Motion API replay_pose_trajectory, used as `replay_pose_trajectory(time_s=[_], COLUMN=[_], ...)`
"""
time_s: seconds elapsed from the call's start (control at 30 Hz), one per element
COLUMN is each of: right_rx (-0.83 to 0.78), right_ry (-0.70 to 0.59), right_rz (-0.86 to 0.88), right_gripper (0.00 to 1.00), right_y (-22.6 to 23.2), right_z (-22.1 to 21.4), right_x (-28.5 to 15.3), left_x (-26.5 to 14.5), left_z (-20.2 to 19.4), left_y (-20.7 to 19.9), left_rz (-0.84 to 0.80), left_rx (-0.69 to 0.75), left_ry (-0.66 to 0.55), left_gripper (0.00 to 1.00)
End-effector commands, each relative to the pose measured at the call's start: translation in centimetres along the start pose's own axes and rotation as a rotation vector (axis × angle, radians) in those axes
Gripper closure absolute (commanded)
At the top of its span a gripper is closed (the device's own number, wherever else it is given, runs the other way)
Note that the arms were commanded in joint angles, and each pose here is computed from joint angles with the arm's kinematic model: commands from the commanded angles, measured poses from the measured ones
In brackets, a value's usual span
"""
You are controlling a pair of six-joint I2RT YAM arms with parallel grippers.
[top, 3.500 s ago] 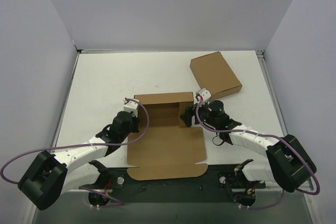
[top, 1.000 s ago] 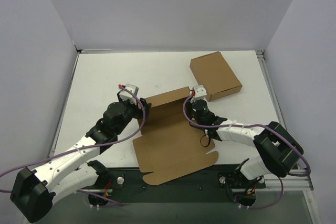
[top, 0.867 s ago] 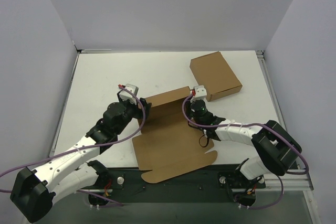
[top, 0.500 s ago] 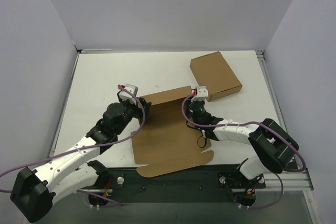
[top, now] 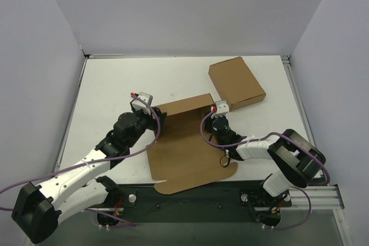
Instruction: Fold the paper box
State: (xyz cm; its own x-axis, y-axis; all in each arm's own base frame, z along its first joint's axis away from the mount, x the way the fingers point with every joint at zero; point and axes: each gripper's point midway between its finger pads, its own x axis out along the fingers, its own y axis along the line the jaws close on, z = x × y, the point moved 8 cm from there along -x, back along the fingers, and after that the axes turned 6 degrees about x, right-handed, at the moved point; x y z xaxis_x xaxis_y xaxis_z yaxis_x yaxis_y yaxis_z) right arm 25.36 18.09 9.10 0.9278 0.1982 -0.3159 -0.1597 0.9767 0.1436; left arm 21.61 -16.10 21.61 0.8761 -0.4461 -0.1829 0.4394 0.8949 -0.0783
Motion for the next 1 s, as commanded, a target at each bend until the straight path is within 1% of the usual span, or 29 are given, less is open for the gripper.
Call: replay_pose_trajectory(time_s=[0.0, 0.03, 0.17, 0.4, 0.53, 0.63, 0.7, 0.73, 0.83, 0.97], right_rx=[0.011, 0.011, 0.020, 0.013, 0.022, 0.008, 0.006, 0.003, 0.002, 0.001], right_ry=[-0.083, -0.083, -0.101, -0.102, -0.088, -0.067, -0.055, -0.041, -0.026, -0.011], right_rz=[0.029, 0.031, 0.073, 0.165, 0.209, 0.258, 0.241, 0.277, 0.280, 0.291], right_gripper=[0.67, 0.67, 0.59, 0.55, 0.48, 0.47, 0.47, 0.47, 0.46, 0.46], right_y=[0.2, 0.2, 0.6, 0.8, 0.0, -0.2, -0.8, -0.7, -0.9, -0.8], right_z=[1.3, 1.3, 1.6, 2.6, 3.1, 3.4, 3.6, 3.5, 3.5, 3.4], right_x=[0.3, 0.3, 0.2, 0.2, 0.5, 0.5, 0.9, 0.9, 1.0, 1.3], left_x=[-0.1, -0.2, -0.2, -0.2, -0.2, -0.1, 0.1, 0.1, 0.2, 0.3], left_z=[-2.0, -2.0, -1.9, -1.8, -1.7, -1.8, -1.7, -1.8, -1.5, -0.4], left_y=[0.0, 0.0, 0.0, 0.2, 0.3, 0.4, 0.4, 0.4, 0.3, -0.1], left_rz=[-0.014, -0.014, -0.014, -0.010, -0.008, -0.015, -0.017, -0.018, -0.030, -0.067], left_rx=[0.018, 0.018, 0.022, 0.027, 0.030, 0.032, 0.036, 0.038, 0.046, 0.067], left_ry=[0.120, 0.121, 0.125, 0.128, 0.128, 0.139, 0.143, 0.148, 0.139, 0.127], left_gripper=[0.28, 0.28, 0.29, 0.29, 0.29, 0.29, 0.29, 0.29, 0.29, 0.28])
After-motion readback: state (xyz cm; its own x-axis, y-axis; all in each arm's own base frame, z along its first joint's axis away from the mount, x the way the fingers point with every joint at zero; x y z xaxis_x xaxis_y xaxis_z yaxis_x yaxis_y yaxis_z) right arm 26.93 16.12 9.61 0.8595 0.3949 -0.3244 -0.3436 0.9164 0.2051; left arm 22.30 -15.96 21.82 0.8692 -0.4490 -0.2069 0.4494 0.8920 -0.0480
